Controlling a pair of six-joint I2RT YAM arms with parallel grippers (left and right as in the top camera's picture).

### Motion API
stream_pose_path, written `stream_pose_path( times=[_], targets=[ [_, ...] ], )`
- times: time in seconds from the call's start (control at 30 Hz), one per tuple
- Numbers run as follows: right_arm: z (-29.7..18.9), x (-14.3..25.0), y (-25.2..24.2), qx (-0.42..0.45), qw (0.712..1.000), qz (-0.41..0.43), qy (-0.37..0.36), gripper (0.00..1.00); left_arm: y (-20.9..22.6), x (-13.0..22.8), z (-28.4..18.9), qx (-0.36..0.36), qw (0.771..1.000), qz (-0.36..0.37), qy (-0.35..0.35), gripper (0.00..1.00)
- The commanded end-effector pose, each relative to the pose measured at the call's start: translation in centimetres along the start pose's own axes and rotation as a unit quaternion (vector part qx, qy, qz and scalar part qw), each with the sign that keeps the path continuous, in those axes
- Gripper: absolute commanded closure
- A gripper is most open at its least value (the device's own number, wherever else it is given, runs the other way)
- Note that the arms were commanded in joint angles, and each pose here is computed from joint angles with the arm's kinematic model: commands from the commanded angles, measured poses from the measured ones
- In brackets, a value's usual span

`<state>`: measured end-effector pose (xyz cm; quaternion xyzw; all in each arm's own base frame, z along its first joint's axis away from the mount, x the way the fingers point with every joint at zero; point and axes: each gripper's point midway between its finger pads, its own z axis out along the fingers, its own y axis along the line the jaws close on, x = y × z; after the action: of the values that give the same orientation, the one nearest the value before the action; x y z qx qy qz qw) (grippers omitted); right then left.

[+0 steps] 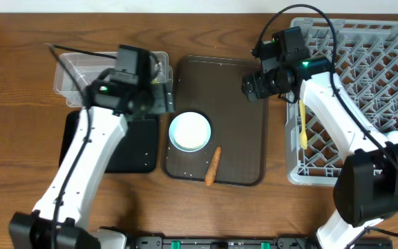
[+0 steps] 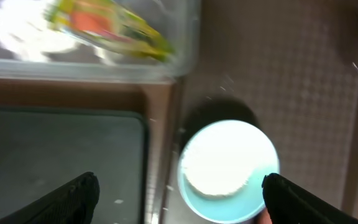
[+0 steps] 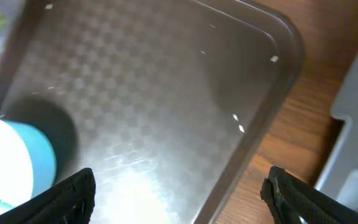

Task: Sort waste into correct bins and load items into the dishwasher rack

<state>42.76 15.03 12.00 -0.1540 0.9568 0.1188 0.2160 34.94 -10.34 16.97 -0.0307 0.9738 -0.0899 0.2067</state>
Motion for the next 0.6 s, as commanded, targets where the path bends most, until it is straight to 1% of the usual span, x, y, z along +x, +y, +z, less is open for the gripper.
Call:
stream_pose_path(
  times=[0.0,0.23,0.4,0.57],
  targets=[
    [-0.1,0.0,-1.0,0.033,0.999,0.017,-0.001,0.14,-1.9,2.0,2.0,0.007,0.999,-0.007,0.04,0.14],
    [-0.1,0.2,-1.2,0.038,0.999,0.018,0.003,0.13,-5.2,5.1,6.7,0.0,0.995,-0.01,0.1,0.14],
    [-0.1,0.3,-1.3,0.042,0.999,0.019,0.004,0.14,-7.3,6.9,9.1,-0.001,0.992,0.014,0.123,0.14],
    [-0.4,0.9,-3.4,0.095,0.994,0.055,0.013,0.14,-9.0,8.0,10.1,0.005,0.991,0.034,0.128,0.14]
  ],
)
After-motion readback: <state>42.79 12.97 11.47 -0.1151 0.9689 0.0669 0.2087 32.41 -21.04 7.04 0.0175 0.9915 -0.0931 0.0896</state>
